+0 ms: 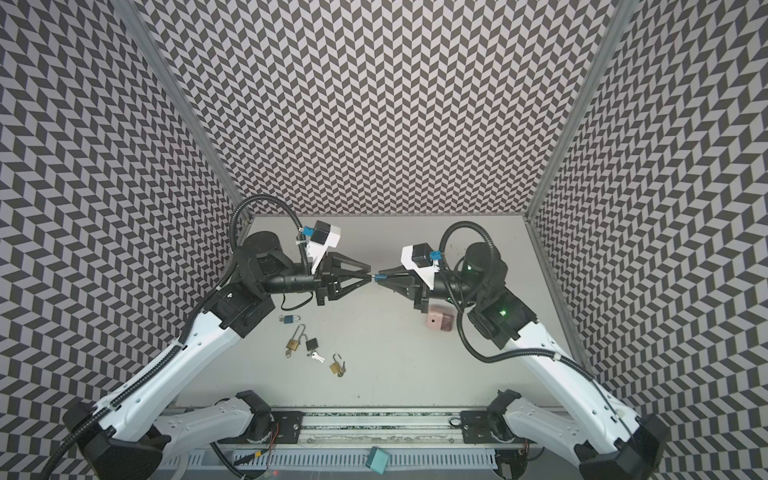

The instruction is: Lock with the key

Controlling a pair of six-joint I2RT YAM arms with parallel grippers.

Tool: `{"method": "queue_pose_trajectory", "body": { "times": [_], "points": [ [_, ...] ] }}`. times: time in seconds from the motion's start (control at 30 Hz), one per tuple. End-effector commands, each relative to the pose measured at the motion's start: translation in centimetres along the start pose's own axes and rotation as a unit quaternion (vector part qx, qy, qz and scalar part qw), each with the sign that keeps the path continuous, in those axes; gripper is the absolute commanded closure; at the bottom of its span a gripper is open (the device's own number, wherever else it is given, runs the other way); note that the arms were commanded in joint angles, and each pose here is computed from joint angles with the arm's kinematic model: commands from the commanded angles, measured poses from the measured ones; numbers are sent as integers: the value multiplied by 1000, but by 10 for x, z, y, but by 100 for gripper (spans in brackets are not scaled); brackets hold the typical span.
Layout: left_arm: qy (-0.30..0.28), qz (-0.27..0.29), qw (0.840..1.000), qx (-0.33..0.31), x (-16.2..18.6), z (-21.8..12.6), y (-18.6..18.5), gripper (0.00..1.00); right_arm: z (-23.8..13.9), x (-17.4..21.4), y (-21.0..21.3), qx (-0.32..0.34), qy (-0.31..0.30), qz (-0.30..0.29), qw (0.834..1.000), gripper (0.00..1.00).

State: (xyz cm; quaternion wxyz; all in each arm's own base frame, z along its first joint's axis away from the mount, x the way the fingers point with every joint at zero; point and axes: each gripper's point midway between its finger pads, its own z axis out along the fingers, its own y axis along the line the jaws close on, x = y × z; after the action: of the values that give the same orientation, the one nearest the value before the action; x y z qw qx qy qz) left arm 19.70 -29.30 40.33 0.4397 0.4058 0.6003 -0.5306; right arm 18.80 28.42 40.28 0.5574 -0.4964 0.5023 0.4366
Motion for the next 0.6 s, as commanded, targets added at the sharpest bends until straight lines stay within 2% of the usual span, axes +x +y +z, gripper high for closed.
{"method": "queue_pose_trajectory", "body": {
  "times": [0.0,0.2,0.33,0.57],
  "points": [
    [-8,16,1000,3,-4,-4,-7,76,-5,-21,4,2,-27,-31,999,100],
    [-10,22,1000,-7,-5,-6,-6,90,-4,-24,7,-8,-28,-17,999,100],
    [-11,28,999,-20,-6,-9,-5,100,-4,-28,13,-31,-26,23,999,100],
    [-13,37,999,-20,-8,-10,-8,100,-3,-35,19,-57,-22,82,995,100]
  ]
}}
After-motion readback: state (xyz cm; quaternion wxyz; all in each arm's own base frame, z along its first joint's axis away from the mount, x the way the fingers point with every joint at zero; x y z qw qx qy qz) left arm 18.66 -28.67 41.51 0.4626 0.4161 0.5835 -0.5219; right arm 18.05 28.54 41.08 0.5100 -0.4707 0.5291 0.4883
